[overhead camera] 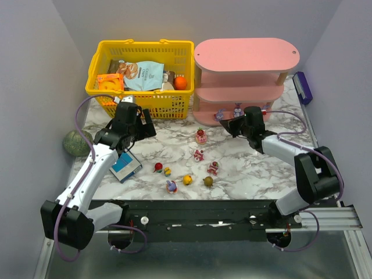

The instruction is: Place and organize the plastic toys onto the shelf

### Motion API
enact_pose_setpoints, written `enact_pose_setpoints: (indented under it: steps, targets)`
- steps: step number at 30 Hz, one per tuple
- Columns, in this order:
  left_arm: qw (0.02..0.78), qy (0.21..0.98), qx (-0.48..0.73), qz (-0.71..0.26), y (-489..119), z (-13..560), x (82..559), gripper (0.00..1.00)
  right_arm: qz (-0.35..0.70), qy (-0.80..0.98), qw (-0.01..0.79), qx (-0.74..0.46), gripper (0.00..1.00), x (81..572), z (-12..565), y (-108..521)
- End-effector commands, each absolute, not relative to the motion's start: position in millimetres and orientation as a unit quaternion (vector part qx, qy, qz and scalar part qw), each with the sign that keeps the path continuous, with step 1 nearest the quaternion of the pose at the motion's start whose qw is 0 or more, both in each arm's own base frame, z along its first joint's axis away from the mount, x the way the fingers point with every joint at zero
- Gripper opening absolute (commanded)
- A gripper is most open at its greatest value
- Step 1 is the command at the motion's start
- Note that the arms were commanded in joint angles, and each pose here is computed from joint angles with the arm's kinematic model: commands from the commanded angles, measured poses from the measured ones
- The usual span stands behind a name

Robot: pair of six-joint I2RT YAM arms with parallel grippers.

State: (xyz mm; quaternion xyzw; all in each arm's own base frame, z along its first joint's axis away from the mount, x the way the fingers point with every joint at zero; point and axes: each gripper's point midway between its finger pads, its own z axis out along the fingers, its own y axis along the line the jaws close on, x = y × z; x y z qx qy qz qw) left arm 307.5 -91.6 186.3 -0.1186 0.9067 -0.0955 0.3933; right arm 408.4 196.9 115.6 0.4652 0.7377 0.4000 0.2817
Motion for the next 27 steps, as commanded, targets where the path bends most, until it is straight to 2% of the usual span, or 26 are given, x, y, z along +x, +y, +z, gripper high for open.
enact_pose_setpoints:
  steps: [1, 3, 7, 10, 14, 18, 27]
  targets:
    - [0.381, 0.907, -0.096, -0.154, -107.9, 200.4, 285.3, 0.99, 0.357, 0.768, 0.289, 0.446, 0.15, 380.3, 122.1, 182.9]
    - [0.348, 0.915, -0.084, -0.186, -119.4, 194.9, 267.5, 0.99, 0.323, 0.794, 0.286, 0.428, 0.25, 363.2, 126.0, 174.1]
    - [0.3, 0.925, -0.061, -0.227, -130.7, 187.2, 225.9, 0.99, 0.269, 0.818, 0.304, 0.408, 0.57, 334.7, 131.3, 150.1]
    - [0.256, 0.935, -0.041, -0.243, -136.1, 178.1, 185.8, 0.99, 0.245, 0.833, 0.328, 0.372, 0.67, 314.2, 141.5, 135.4]
    - [0.2, 0.943, -0.026, -0.266, -140.8, 166.7, 131.2, 0.99, 0.215, 0.851, 0.339, 0.338, 0.7, 292.6, 146.6, 121.4]
    - [0.174, 0.934, -0.022, -0.311, -149.8, 165.6, 103.3, 0.96, 0.209, 0.863, 0.333, 0.317, 0.7, 276.0, 145.7, 117.7]
    - [0.133, 0.922, -0.077, -0.356, -178.0, 155.4, 112.8, 0.82, 0.218, 0.874, 0.323, 0.289, 0.7, 268.9, 149.9, 122.8]
